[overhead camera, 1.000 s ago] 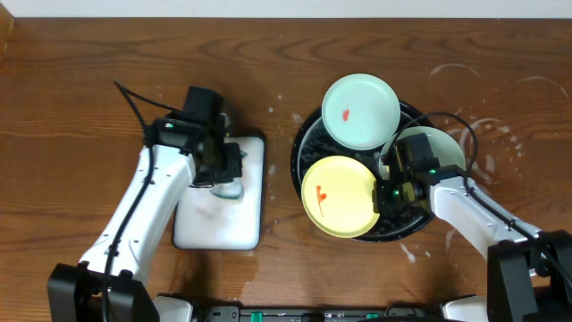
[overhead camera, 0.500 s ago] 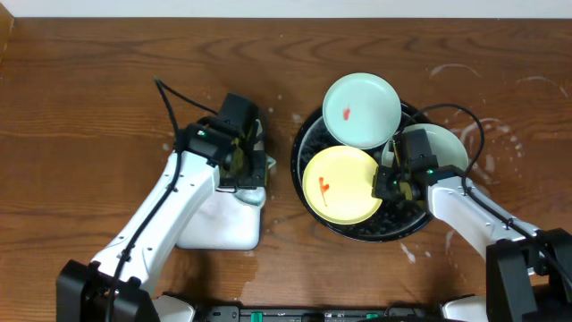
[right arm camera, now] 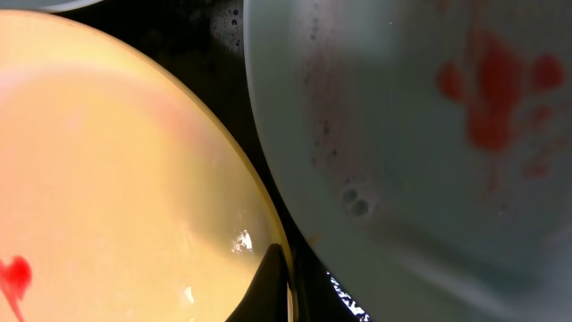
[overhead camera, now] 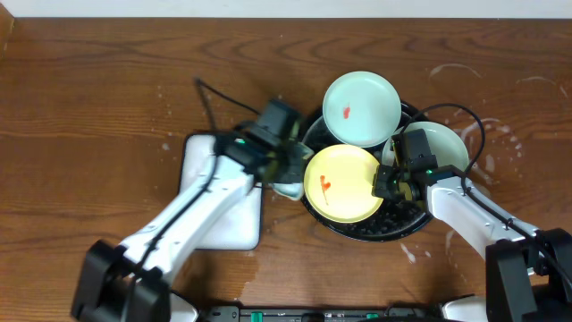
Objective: Clean dirty plates on tray and stack at the side
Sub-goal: 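Carry the sponge with the left gripper onto the yellow plate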
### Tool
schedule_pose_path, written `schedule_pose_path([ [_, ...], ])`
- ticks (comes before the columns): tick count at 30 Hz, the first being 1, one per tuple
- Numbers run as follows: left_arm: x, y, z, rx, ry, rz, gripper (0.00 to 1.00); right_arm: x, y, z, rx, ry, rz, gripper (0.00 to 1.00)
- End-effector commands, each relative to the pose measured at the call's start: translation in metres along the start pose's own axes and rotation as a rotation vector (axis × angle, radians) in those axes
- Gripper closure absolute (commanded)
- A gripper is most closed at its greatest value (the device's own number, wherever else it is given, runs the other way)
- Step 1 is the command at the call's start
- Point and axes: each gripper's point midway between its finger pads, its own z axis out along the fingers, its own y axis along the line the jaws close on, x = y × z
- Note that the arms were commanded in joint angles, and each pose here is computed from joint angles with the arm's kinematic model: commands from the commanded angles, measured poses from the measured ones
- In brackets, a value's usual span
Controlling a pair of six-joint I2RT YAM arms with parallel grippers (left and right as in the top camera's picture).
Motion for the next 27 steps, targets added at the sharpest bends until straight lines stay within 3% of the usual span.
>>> schedule_pose_path([
  [1, 0.010, -0.025, 0.026, 0.019, 0.039, -0.047, 0.93, -0.001, -0.023, 0.004, 0.118, -0.023, 0.034, 0.98],
  [5, 0.016, -0.041, 0.056, 0.033, 0.063, -0.116, 0.93, -0.002, -0.023, 0.004, 0.117, -0.026, 0.034, 0.95],
  [9, 0.024, -0.064, 0.085, 0.139, 0.133, -0.154, 0.93, -0.002, -0.023, 0.004, 0.116, -0.026, 0.035, 0.95],
  [15, 0.036, -0.053, 0.136, 0.114, 0.196, -0.208, 0.93, -0.002, -0.023, 0.004, 0.113, -0.024, 0.035, 0.99],
  [21, 0.040, -0.003, 0.144, -0.117, 0.181, -0.235, 0.93, 0.000, -0.020, 0.004, 0.099, -0.017, 0.035, 0.99],
  [27, 0.006, 0.032, 0.105, -0.395, 0.058, -0.135, 0.93, 0.001, -0.021, 0.004, 0.101, -0.013, 0.035, 0.99],
])
